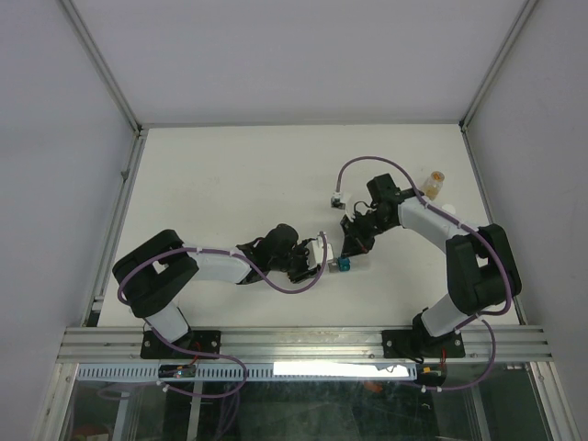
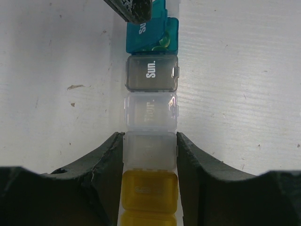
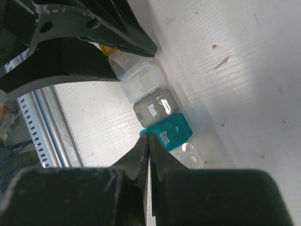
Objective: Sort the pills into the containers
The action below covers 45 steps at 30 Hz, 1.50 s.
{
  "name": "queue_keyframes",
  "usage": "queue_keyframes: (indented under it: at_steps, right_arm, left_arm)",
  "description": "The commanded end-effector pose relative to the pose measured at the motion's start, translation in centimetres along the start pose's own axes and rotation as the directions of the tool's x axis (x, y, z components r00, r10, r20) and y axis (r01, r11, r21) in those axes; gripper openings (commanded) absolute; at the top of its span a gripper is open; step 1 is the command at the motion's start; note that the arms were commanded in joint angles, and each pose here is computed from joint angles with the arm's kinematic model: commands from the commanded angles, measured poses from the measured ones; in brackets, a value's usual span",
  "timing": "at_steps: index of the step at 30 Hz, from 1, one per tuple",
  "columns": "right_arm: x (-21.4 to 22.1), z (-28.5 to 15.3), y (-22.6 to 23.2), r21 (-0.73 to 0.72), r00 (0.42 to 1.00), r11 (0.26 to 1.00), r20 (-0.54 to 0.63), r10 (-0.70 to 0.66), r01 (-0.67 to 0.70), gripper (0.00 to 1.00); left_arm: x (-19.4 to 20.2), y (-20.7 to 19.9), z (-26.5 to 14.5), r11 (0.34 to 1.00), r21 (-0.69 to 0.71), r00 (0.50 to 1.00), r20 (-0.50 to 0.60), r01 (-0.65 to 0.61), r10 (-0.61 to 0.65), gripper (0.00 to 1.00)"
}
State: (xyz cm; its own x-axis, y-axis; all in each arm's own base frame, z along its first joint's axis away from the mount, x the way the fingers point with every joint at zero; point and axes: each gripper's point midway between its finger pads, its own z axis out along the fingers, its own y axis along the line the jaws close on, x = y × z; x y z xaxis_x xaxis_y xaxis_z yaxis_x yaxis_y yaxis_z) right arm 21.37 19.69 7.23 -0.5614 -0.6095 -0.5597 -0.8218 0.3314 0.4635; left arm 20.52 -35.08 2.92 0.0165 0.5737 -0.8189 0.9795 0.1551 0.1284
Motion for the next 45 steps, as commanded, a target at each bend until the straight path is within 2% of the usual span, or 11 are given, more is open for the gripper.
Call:
queue_keyframes:
  at_steps: [1, 7, 12, 15, 21, 26, 29, 34, 40, 43, 45]
  right_arm:
    - [-0.3, 0.0, -0.1, 0.017, 1.000, 1.000, 0.008, -0.020, 0.020, 0.00]
    - [1.5, 0.9, -0.7, 0.036, 0.998, 0.999, -0.056, 0.008, -0.006, 0.00]
    - [4.7, 2.0, -4.5, 0.197, 0.973, 0.978, -0.205, 0.106, -0.065, 0.00]
    - [3.9, 1.4, -5.0, 0.241, 0.980, 0.969, -0.172, 0.097, -0.053, 0.00]
    - [0.0, 0.2, -0.6, 0.039, 1.000, 0.999, 0.002, -0.010, 0.010, 0.00]
    - [-2.4, -1.3, 2.2, -0.029, 0.989, 0.995, 0.117, -0.095, 0.099, 0.03]
    - [-2.1, -1.0, 2.3, -0.042, 0.990, 0.994, 0.109, -0.091, 0.096, 0.03]
    - [0.3, 0.6, 0.7, -0.034, 1.000, 0.999, 0.003, -0.013, 0.013, 0.03]
    - [3.5, 1.7, -3.7, 0.149, 0.984, 0.986, -0.152, 0.095, -0.072, 0.01]
    - [3.0, 1.3, -3.7, 0.157, 0.987, 0.985, -0.131, 0.089, -0.068, 0.01]
    - [1.8, 1.0, -2.4, 0.097, 0.995, 0.994, -0.081, 0.056, -0.048, 0.01]
  left_arm:
    - [-0.7, -0.1, 0.1, 1.000, -0.002, 1.000, 0.017, -0.010, 0.010, 0.34]
    - [-0.6, -0.1, 0.1, 1.000, -0.002, 1.000, 0.014, -0.009, 0.009, 0.34]
    - [-0.6, -0.1, 0.2, 1.000, 0.000, 1.000, 0.013, -0.013, 0.013, 0.34]
    - [-0.5, -0.2, 0.2, 1.000, 0.001, 1.000, 0.012, -0.013, 0.013, 0.34]
    - [-0.9, -0.2, 0.1, 1.000, 0.009, 1.000, 0.021, -0.011, 0.011, 0.35]
    - [-0.9, -0.3, 0.2, 1.000, 0.011, 1.000, 0.021, -0.008, 0.007, 0.36]
    - [-0.9, -0.3, 0.2, 1.000, 0.013, 1.000, 0.020, -0.007, 0.006, 0.36]
    - [-0.9, -0.2, 0.2, 1.000, 0.009, 1.000, 0.019, -0.004, 0.004, 0.36]
    - [-1.0, -0.3, 0.3, 1.000, 0.014, 1.000, 0.019, -0.003, 0.002, 0.36]
    - [-1.2, -0.2, 0.2, 1.000, 0.013, 1.000, 0.022, -0.004, 0.004, 0.36]
    - [-1.4, -0.2, 0.1, 1.000, 0.010, 1.000, 0.027, 0.001, -0.001, 0.37]
